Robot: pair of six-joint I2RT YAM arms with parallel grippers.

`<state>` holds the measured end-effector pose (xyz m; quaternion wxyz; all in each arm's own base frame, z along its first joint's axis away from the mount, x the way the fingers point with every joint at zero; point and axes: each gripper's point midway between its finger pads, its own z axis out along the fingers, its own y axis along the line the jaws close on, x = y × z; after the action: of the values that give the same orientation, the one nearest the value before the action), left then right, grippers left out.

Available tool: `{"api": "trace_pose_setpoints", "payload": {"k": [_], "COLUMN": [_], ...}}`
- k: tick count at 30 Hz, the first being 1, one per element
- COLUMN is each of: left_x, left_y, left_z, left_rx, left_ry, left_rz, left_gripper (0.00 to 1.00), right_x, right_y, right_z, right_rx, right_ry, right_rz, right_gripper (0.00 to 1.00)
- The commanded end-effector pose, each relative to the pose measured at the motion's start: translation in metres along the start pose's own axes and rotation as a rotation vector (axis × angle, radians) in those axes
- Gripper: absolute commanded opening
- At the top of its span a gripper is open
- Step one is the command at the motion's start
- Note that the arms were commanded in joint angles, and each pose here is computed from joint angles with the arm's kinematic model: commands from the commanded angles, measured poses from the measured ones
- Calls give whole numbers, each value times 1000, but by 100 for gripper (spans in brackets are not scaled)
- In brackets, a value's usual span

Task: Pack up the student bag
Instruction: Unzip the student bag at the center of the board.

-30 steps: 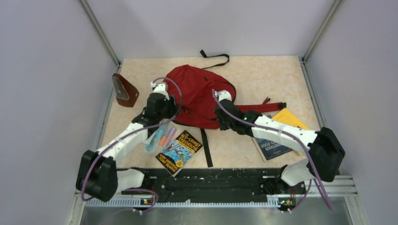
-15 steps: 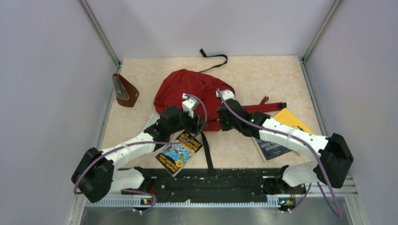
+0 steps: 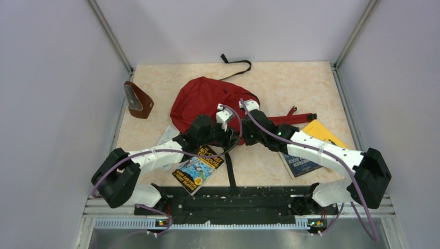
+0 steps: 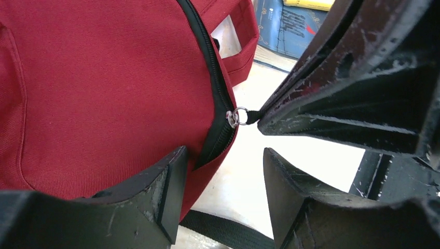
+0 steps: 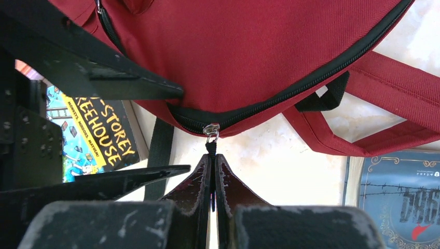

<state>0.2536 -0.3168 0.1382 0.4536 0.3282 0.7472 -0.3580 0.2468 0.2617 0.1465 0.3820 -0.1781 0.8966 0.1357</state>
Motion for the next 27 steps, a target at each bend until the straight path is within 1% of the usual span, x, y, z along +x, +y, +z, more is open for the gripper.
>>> {"api": "trace_pose_setpoints", "payload": {"k": [1,5,9,11,14,17,19,24,27], "left_x": [-26,-26,-29,-29,-22,-18,-19,-17,-10], "left_y": [-1,9,21,22,23,22,18,15,16], "left_z": [12,13,7,6,11,14,14,12,9], "left_rx": [-18,-89,-180,-188,-186,-172,-153,-142,-148], "left_ry": [-59,-61,-102,-108,-74,-58,-59,-57,-45], "left_rz": [58,73,90,94,101,106,112,110,101], "left_gripper": [60,58,59,60,60,59,53,17,0], "right_x": [-21,-23,-22,-22,-22,-23,-23,-23,-22], "right_y": [4,5,5,6,7,8,8,5,1], "right_z": [-13,-14,-13,-13,-12,-12,-11,-10,-7], "right_rx": [-33,-41,-40,-42,-46,-48,-47,-26,1], "right_ry": [-68,-70,-66,-65,-63,-64,-63,-65,-65], "right_rz": [22,20,18,18,18,22,24,22,23], "right_gripper": [0,0,0,0,0,0,0,0,0]}}
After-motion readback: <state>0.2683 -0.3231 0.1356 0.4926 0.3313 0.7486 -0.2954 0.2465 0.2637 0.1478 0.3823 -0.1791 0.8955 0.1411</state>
